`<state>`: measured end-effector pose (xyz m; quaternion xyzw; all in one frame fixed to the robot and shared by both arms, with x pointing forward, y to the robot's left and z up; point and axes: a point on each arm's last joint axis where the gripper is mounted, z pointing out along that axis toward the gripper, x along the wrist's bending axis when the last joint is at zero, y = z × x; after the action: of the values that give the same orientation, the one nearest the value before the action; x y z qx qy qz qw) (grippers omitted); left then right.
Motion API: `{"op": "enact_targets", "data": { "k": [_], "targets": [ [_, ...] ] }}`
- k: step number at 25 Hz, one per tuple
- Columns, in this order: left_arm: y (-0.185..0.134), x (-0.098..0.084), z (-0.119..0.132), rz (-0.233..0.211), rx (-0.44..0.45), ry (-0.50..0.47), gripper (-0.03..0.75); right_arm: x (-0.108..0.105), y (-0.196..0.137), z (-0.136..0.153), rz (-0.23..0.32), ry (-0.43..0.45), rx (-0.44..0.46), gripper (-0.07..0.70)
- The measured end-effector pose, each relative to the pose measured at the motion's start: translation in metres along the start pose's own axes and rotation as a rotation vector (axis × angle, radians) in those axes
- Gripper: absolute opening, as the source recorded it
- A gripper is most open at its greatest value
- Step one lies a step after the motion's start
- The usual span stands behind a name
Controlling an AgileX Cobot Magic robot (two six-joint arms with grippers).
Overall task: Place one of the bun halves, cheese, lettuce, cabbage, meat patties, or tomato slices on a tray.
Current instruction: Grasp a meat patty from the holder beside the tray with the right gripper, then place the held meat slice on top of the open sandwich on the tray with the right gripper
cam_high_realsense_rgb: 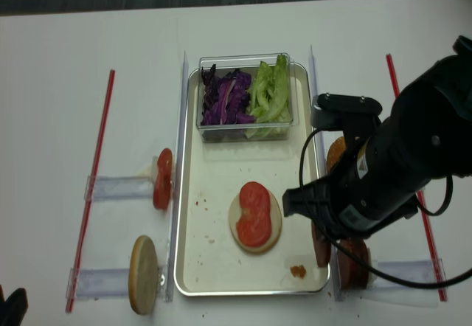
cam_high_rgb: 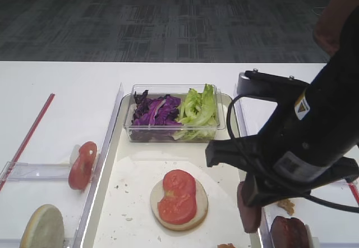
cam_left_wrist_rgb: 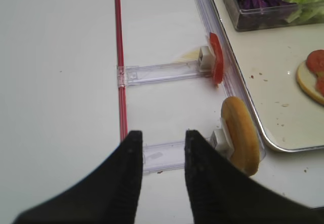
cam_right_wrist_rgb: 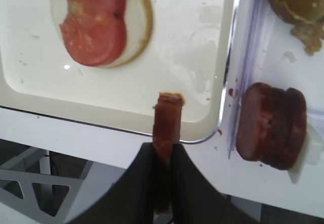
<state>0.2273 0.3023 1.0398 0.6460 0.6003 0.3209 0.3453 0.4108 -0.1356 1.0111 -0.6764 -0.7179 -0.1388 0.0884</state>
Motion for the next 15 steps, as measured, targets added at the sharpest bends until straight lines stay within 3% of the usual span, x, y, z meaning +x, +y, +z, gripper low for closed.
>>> {"op": "enact_targets", "data": {
  "k": [10, 15],
  "targets": [
    [0.000, 0.000, 0.000, 0.000, 0.000, 0.000, 0.197, 0.015, 0.011, -0.002, -0.060, 0.162, -0.131, 0.088],
    [0.000, 0.000, 0.000, 0.000, 0.000, 0.000, 0.197, 0.018, 0.014, 0.005, -0.089, 0.185, -0.112, 0.088]
  ]
}}
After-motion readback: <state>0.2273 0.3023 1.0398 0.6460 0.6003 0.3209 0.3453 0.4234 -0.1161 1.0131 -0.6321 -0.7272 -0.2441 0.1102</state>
